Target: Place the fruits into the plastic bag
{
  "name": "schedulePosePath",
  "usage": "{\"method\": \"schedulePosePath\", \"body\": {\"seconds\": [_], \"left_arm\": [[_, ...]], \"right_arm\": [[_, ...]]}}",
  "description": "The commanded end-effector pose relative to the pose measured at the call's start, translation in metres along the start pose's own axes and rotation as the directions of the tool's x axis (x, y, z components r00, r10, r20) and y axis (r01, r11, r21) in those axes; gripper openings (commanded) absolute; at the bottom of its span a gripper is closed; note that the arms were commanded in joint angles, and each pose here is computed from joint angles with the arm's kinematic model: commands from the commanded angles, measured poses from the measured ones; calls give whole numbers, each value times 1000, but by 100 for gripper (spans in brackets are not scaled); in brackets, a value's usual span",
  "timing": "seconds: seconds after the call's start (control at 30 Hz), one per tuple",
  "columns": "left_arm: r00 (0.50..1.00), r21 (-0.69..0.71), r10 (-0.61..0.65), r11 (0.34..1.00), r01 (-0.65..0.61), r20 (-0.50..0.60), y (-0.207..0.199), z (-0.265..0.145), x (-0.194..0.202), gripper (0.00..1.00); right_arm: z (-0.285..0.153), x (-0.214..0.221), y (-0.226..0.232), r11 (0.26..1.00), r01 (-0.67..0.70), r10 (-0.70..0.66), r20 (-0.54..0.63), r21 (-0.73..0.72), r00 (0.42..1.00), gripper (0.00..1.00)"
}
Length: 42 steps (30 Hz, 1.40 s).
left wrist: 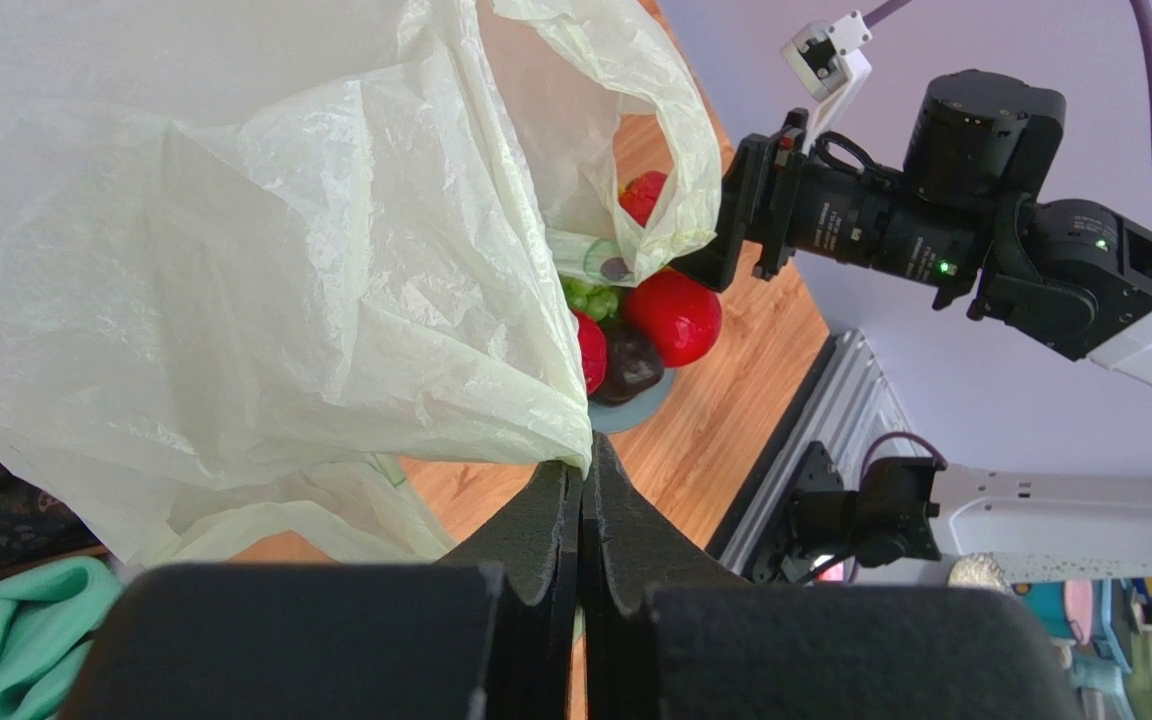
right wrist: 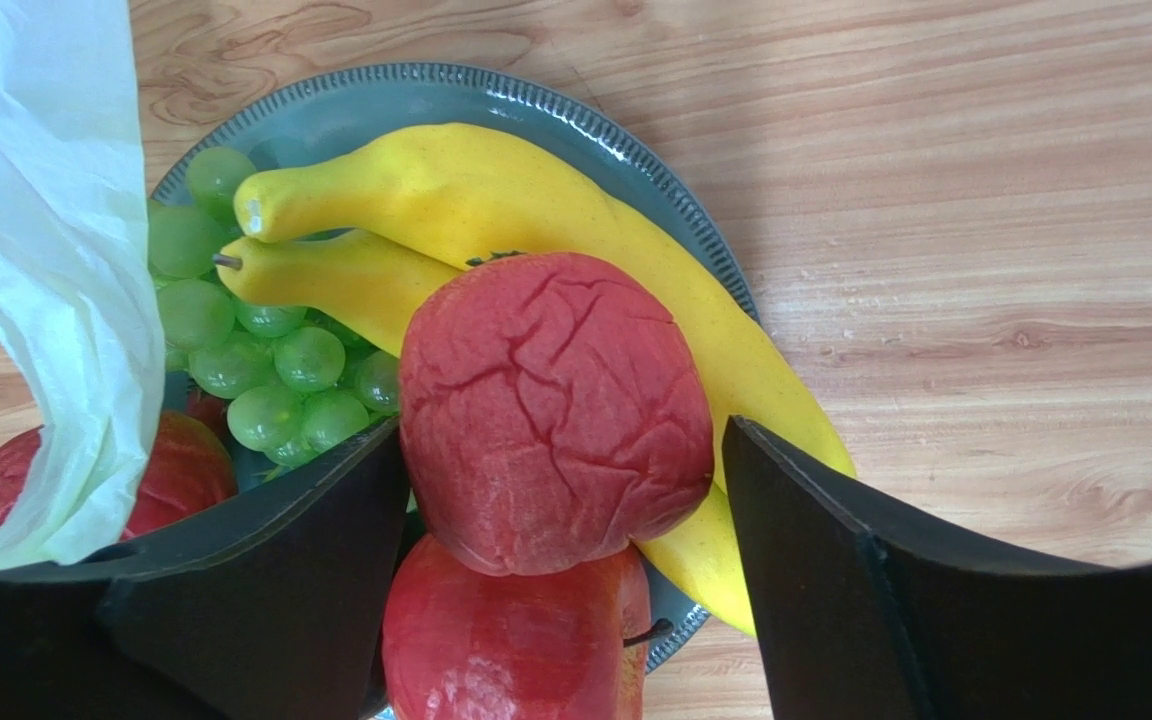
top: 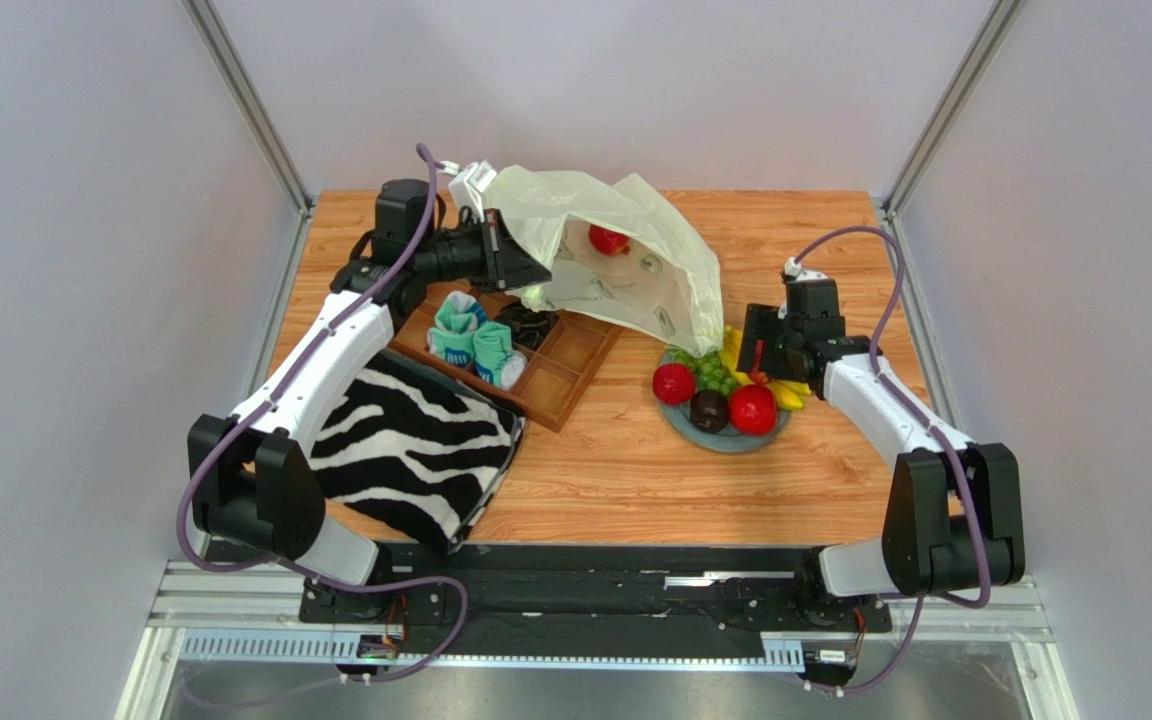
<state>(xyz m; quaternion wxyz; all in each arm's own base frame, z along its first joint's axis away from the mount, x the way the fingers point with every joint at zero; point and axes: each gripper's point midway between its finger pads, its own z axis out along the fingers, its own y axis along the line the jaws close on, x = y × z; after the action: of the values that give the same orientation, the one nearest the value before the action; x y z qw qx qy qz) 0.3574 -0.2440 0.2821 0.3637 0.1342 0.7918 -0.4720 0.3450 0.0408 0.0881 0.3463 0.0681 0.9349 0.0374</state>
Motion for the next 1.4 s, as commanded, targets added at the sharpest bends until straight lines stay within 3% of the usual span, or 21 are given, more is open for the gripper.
{"method": "schedulePosePath", "body": {"seconds": [0.0, 0.27, 0.53, 0.77, 1.13, 1.37], "left_arm": [[999, 25, 39, 999, -40, 26, -10, -4, -14, 0], [999, 19, 42, 999, -42, 27, -9, -4, -15, 0], [999, 18, 42, 999, -43, 26, -9, -4, -14, 0], [999, 19, 40, 999, -40, 24, -8, -3, -14, 0], [999, 21, 39, 999, -40, 25, -9, -3, -14, 0], [999, 24, 43, 999, -44, 30, -11, -5, -15, 0]], "right_arm": [[-1, -27, 9, 999, 27, -25, 80, -26, 996, 77], [-4, -26, 10, 999, 35, -34, 77, -19, 996, 52], [-18, -31, 6, 1000, 26, -27, 90, 9, 996, 43], [-75, -57, 18, 999, 28, -31, 233, 17, 972, 41], [-156, -91, 129, 948, 186, -56, 439, -259, 897, 40], [-147, -93, 191, 904, 277, -122, 425, -324, 897, 40]]}}
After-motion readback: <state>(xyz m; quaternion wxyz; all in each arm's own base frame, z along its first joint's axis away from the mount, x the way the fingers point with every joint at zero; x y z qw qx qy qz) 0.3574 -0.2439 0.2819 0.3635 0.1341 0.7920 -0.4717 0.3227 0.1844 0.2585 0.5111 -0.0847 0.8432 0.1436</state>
